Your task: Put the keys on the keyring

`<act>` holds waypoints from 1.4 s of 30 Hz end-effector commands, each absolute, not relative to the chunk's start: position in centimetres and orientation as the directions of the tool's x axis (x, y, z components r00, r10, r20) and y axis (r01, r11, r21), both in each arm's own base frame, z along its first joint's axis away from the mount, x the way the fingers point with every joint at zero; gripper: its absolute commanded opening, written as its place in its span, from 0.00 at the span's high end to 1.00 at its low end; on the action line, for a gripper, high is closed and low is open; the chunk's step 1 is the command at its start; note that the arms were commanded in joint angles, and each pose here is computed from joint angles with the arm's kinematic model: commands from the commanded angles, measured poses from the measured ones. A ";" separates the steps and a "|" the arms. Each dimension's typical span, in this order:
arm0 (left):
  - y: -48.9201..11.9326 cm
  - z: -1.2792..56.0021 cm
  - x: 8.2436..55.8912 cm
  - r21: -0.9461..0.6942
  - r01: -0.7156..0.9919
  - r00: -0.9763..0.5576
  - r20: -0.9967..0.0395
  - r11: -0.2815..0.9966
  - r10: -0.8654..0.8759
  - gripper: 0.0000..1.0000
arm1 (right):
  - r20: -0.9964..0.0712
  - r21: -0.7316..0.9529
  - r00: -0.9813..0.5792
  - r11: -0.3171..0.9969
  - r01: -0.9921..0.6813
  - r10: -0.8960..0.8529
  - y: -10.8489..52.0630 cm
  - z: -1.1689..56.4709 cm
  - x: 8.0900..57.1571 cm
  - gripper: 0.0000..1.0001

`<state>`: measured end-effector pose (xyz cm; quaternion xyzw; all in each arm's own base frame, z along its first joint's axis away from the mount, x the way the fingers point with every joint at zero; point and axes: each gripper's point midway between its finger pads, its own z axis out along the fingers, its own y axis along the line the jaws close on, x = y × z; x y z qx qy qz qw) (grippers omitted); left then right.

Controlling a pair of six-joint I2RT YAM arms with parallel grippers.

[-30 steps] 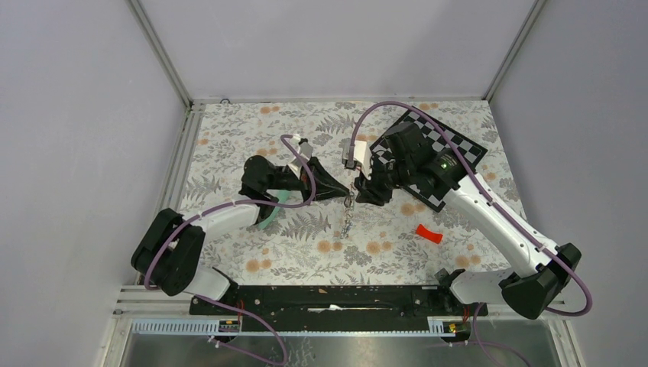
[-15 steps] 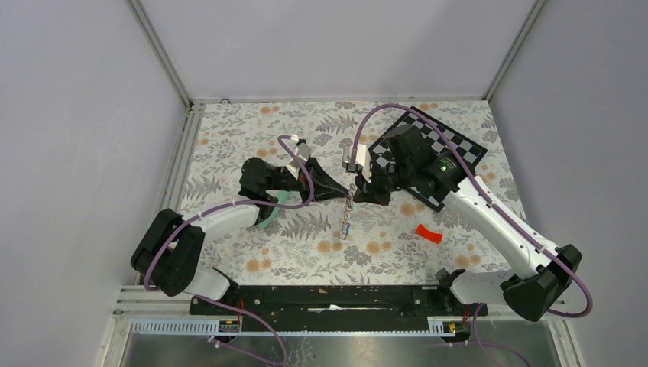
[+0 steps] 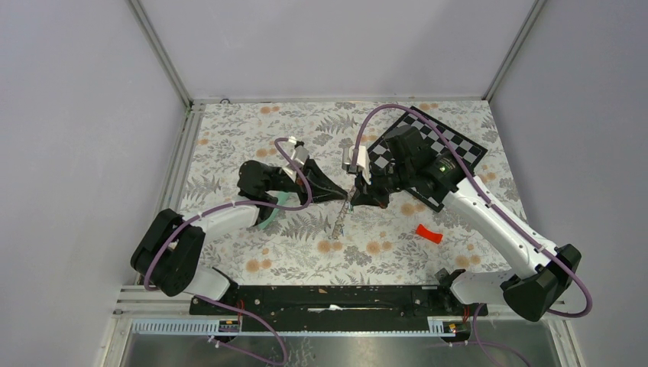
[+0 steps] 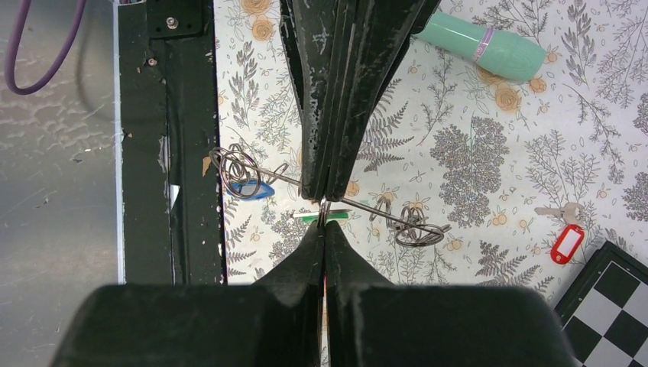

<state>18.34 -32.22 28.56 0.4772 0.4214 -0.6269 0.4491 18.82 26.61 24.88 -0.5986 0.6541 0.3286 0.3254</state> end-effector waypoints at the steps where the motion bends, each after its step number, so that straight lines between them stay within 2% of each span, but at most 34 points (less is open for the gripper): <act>1: -31.9 29.9 17.1 0.004 0.964 -0.054 -0.976 -0.265 -0.210 1.00 | -0.856 0.034 -0.046 0.034 -0.999 -0.516 27.6 25.9 18.9 1.00; 18: -31.7 30.5 16.9 0.017 0.964 -0.046 -0.972 -0.265 -0.229 1.00 | -0.856 -0.058 0.008 0.081 -0.995 -0.516 26.6 26.8 19.4 0.67; 22: -31.7 30.8 16.8 0.019 0.964 -0.046 -0.971 -0.265 -0.236 1.00 | -0.855 -0.075 0.024 0.077 -0.994 -0.519 26.3 27.1 19.2 0.62; 31: -31.6 30.9 17.2 0.007 0.968 -0.057 -0.968 -0.251 -0.245 1.00 | -0.873 -0.069 0.044 0.035 -0.997 -0.485 26.6 28.4 18.3 0.62; 42: -31.6 31.0 17.5 -0.008 0.975 -0.067 -0.963 -0.223 -0.260 1.00 | -0.893 -0.023 0.014 0.015 -1.000 -0.449 27.8 28.4 18.3 0.70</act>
